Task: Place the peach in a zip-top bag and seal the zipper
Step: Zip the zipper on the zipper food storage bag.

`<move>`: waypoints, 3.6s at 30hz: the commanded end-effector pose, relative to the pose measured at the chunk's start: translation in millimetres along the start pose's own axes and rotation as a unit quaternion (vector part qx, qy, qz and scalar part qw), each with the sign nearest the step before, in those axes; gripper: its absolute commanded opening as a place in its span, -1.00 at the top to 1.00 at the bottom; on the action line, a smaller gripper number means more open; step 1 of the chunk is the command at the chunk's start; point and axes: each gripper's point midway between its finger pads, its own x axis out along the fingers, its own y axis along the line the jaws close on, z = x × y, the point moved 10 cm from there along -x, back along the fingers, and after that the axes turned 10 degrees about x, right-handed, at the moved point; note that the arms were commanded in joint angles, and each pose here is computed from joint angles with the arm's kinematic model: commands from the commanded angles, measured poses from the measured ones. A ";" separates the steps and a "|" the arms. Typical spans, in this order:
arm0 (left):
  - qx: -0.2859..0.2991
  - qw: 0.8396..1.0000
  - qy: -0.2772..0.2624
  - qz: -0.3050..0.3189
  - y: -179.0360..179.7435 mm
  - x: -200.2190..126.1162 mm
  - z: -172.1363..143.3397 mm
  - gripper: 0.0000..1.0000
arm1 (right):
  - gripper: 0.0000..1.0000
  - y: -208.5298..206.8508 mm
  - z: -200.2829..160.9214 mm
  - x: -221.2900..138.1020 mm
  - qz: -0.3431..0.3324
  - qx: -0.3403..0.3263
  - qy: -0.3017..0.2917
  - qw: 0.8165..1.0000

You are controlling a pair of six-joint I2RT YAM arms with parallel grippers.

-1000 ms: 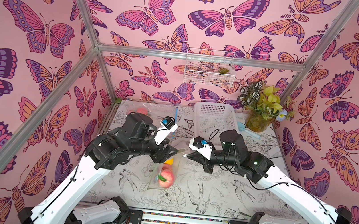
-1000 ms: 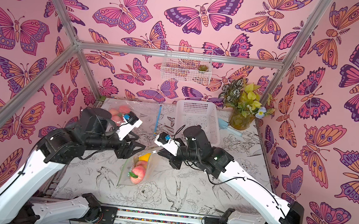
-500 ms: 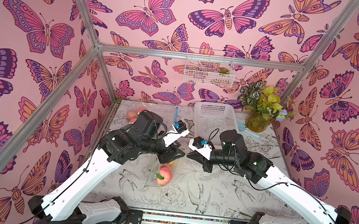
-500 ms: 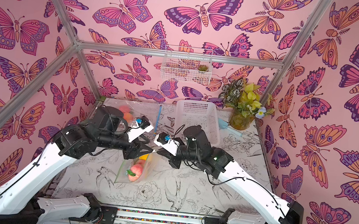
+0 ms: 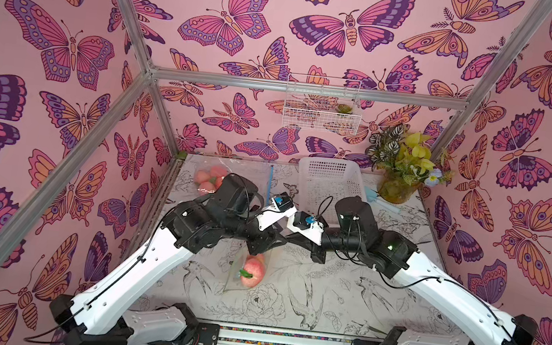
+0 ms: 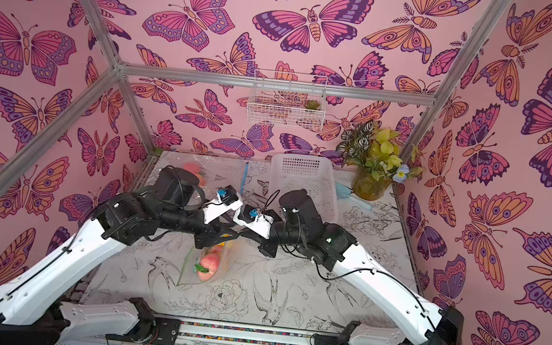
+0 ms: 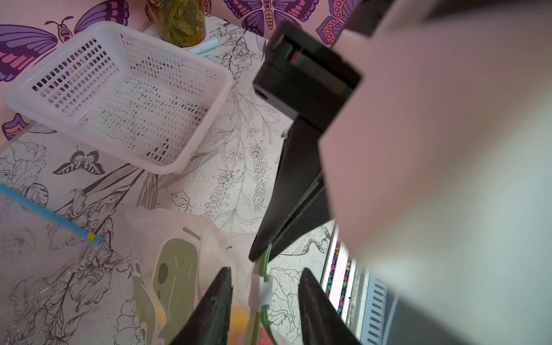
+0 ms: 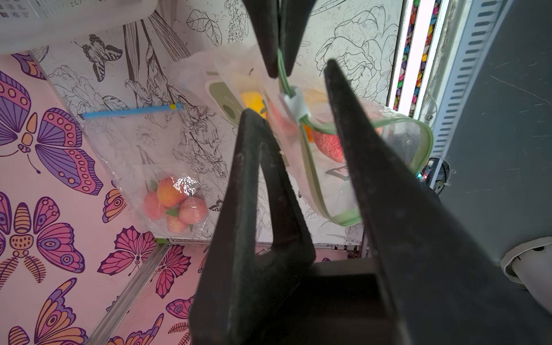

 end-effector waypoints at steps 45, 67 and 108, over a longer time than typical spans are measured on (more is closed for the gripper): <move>0.009 0.997 0.005 0.074 0.1 -4.3 -18.5 0.75 | 1.00 -11.2 14.9 -15.3 -0.059 0.052 -0.063 0.995; -0.005 0.990 0.023 0.139 2.2 -14.6 -28.6 0.74 | 1.00 -22.4 16.2 -28.1 -0.144 0.089 -0.095 0.981; -0.038 0.978 0.032 0.205 -4.7 -35.5 -53.6 0.78 | 1.00 -58.0 0.6 -50.6 -0.333 0.196 -0.135 0.912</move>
